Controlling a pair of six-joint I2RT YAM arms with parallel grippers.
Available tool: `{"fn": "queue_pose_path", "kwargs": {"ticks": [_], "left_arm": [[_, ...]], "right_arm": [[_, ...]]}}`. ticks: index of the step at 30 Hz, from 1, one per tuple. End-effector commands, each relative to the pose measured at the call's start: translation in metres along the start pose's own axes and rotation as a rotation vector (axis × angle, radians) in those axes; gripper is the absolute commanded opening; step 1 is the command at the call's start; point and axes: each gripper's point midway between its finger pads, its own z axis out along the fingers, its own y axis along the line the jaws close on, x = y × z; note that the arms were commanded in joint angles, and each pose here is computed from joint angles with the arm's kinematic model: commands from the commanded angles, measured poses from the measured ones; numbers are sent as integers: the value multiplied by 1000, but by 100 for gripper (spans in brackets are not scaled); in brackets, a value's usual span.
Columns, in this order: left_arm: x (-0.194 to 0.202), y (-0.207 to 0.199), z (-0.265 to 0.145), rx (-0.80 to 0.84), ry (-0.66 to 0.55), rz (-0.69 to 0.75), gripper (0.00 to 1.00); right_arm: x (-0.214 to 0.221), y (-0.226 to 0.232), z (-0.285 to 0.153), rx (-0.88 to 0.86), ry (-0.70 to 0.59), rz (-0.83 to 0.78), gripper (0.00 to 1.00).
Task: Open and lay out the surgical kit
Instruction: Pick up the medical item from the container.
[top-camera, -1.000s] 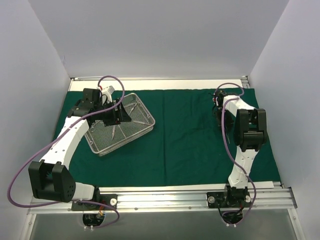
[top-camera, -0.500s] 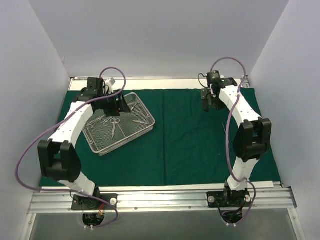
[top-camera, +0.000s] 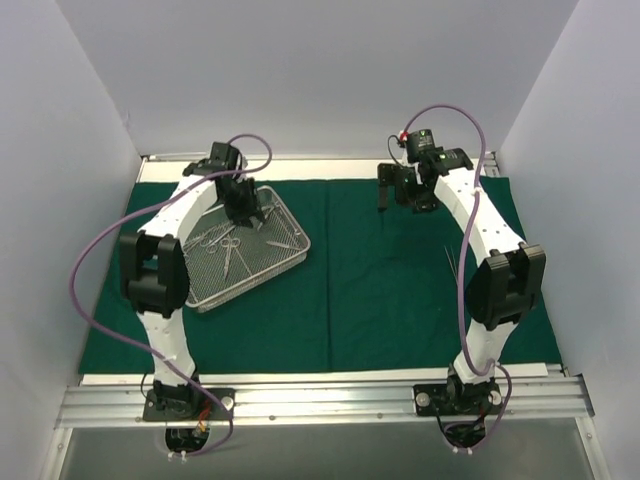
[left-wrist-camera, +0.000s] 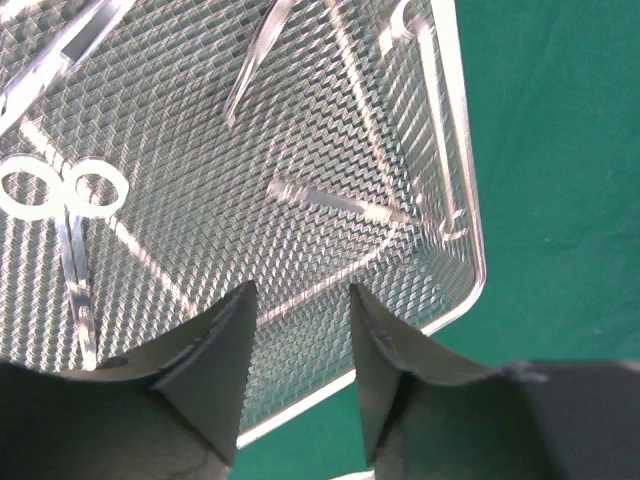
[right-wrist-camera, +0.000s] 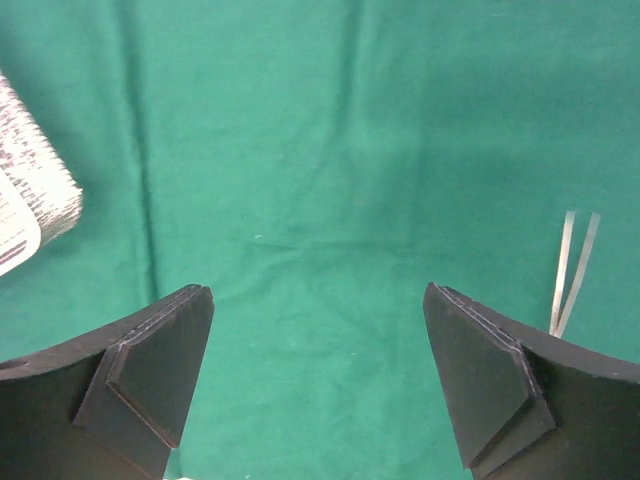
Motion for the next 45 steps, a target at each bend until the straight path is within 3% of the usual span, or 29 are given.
{"fn": "queue_pose_path", "kwargs": {"ticks": [1,5,13,29,37,45], "left_arm": [[-37,-20,4,28,-86,135,48],[-49,-13,25,-66,-67,274,40],[-58,13,61,-207,-50,342,31],[-54,15,83,-191,-26,355,32],[-51,16,93,-184,-19,351,42],[-49,23,110,-206,19,358,37]], "right_arm": [[-1,19,-13,-96,-7,1,89],[-1,21,-22,-109,-35,10,89],[6,9,-33,-68,-49,-6,89],[12,6,-23,-77,-26,8,89],[14,6,-20,-81,-17,11,89],[17,2,-19,-79,-8,23,89]]}}
